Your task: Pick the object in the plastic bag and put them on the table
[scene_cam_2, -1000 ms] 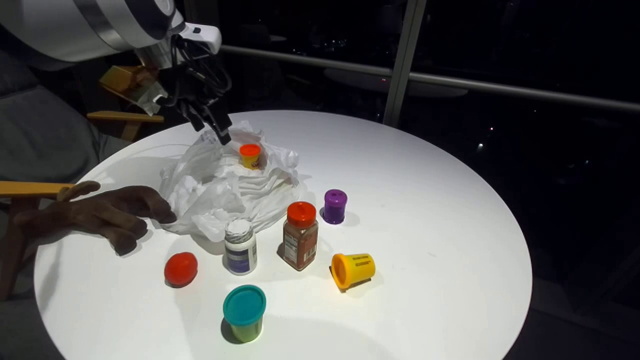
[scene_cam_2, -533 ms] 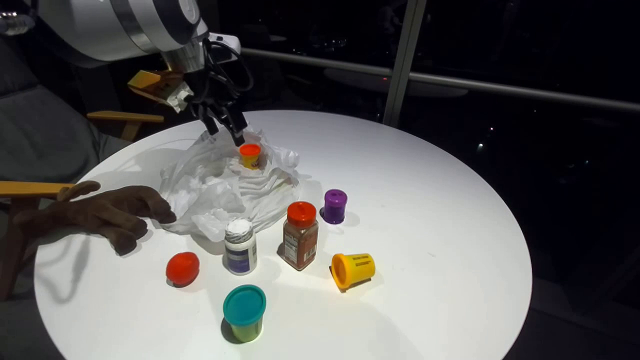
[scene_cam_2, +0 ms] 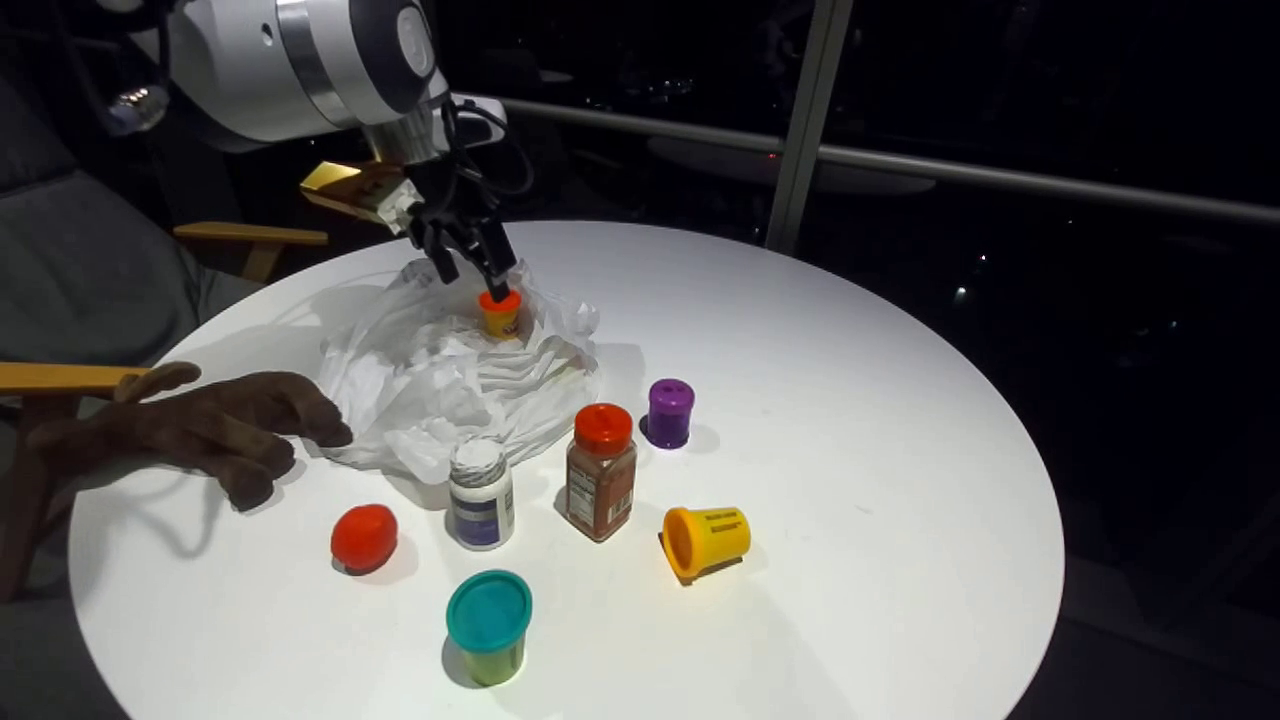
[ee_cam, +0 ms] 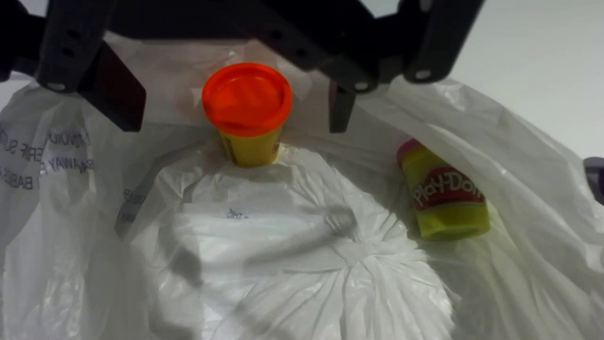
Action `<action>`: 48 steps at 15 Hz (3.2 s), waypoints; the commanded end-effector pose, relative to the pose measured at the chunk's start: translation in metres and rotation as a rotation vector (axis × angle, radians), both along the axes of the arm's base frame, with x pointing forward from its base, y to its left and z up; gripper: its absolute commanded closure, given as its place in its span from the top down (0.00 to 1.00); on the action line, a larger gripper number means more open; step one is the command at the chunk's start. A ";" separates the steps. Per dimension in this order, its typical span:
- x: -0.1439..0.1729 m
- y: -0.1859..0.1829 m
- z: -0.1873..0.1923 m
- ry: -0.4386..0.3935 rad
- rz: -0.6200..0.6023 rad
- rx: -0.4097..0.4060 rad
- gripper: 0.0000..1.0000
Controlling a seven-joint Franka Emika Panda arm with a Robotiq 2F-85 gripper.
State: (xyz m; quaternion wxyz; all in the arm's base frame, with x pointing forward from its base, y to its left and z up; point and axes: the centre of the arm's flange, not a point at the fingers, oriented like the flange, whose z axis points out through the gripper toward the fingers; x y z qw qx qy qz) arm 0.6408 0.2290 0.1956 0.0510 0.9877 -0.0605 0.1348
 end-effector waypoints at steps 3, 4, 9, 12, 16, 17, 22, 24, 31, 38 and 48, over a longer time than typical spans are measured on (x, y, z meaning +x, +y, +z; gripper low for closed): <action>0.037 0.002 -0.003 0.029 -0.017 0.020 1.00; 0.039 0.000 -0.003 0.036 -0.024 0.022 1.00; 0.049 -0.008 -0.005 0.057 -0.053 0.037 0.65; 0.052 -0.010 -0.008 0.079 -0.061 0.047 0.43; 0.053 -0.006 -0.006 0.091 -0.067 0.055 0.07; 0.053 -0.006 -0.005 0.093 -0.068 0.053 0.02; 0.048 -0.003 -0.001 0.075 -0.052 0.055 0.49; 0.046 0.000 0.000 0.075 -0.046 0.054 0.65; 0.047 0.000 -0.005 0.085 -0.048 0.051 1.00; 0.052 -0.009 -0.013 0.093 -0.074 0.043 1.00; 0.068 -0.025 -0.006 0.101 -0.127 0.074 1.00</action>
